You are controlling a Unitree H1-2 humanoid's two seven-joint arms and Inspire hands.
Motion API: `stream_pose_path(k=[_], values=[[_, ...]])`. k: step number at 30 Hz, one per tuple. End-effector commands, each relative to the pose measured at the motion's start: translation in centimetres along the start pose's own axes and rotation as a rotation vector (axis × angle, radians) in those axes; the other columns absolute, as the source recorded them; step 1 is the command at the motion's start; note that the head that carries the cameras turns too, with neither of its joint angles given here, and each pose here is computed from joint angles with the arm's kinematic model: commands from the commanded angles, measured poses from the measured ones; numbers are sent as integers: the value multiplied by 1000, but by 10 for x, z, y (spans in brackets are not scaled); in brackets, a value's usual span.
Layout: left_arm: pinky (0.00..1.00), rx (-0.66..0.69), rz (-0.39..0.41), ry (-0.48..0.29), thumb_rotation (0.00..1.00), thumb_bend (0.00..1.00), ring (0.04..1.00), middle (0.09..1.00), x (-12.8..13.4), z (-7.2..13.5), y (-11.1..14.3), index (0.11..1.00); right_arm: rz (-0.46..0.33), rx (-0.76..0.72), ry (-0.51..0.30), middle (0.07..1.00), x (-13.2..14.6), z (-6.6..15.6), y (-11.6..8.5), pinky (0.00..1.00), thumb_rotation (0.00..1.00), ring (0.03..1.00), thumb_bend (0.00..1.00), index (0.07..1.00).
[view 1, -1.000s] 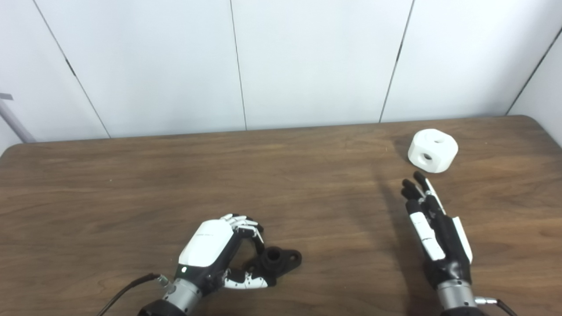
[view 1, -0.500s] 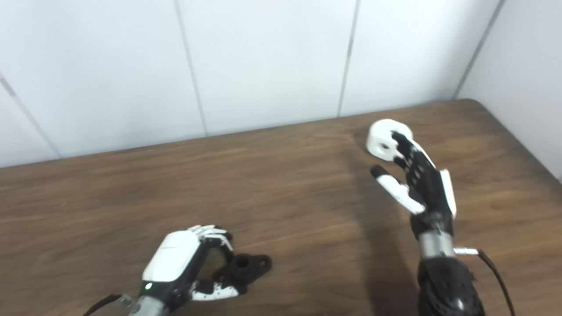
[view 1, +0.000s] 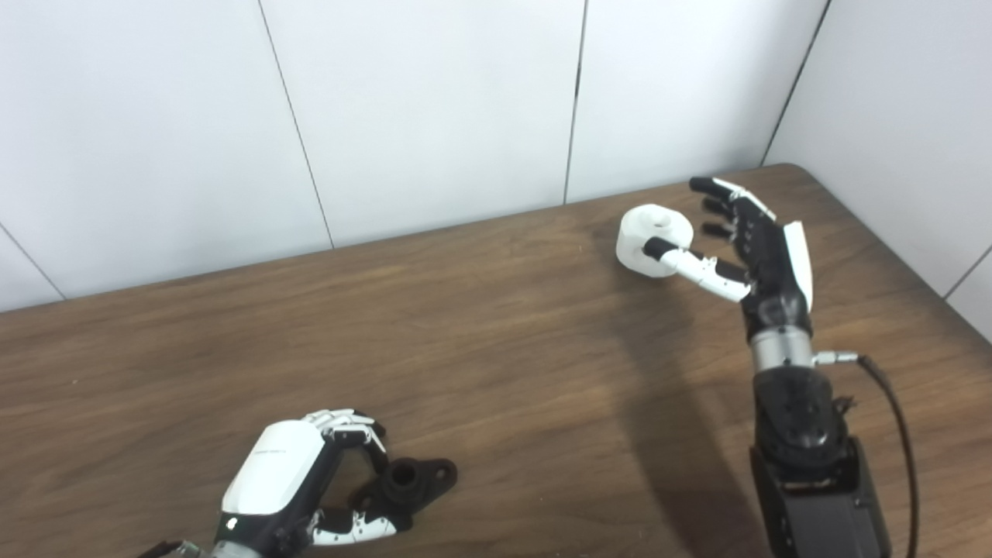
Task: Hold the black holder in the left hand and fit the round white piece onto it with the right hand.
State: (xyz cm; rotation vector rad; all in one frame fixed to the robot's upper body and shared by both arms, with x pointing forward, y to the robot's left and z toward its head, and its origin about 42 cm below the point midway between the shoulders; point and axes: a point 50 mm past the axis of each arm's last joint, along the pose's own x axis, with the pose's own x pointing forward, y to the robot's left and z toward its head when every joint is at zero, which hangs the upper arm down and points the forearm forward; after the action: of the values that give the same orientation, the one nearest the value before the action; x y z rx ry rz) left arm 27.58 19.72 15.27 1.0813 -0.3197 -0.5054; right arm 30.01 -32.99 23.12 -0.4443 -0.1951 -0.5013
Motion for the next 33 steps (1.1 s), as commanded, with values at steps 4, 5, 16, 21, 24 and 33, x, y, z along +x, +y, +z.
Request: stream_pose_path(k=[4,5,16,21,24,33], values=[[846,-15,-55,10,48,522,806,741,-2,-7,-5,483,29,-143,-53,912,36,17,-7,985,404,953,916,720],[846,-14,-56,10,48,522,807,743,-2,-8,-5,483,36,-175,-47,925,42,17,-7,990,415,960,930,722],[843,-22,-49,-2,48,522,807,742,1,-7,-3,483,139,-344,74,1000,97,-2,-4,1000,354,1000,1000,829],[847,-24,-62,0,49,522,811,746,0,-6,-4,483,137,-413,94,1000,111,-5,0,1000,379,1000,1000,839],[849,-25,-64,4,49,522,812,746,-1,-6,-4,483,130,-461,93,1000,117,-6,1,1000,371,1000,1000,834],[848,-15,-64,2,49,522,811,744,1,-8,-3,483,130,-535,99,1000,123,-8,2,1000,354,1000,1000,801]])
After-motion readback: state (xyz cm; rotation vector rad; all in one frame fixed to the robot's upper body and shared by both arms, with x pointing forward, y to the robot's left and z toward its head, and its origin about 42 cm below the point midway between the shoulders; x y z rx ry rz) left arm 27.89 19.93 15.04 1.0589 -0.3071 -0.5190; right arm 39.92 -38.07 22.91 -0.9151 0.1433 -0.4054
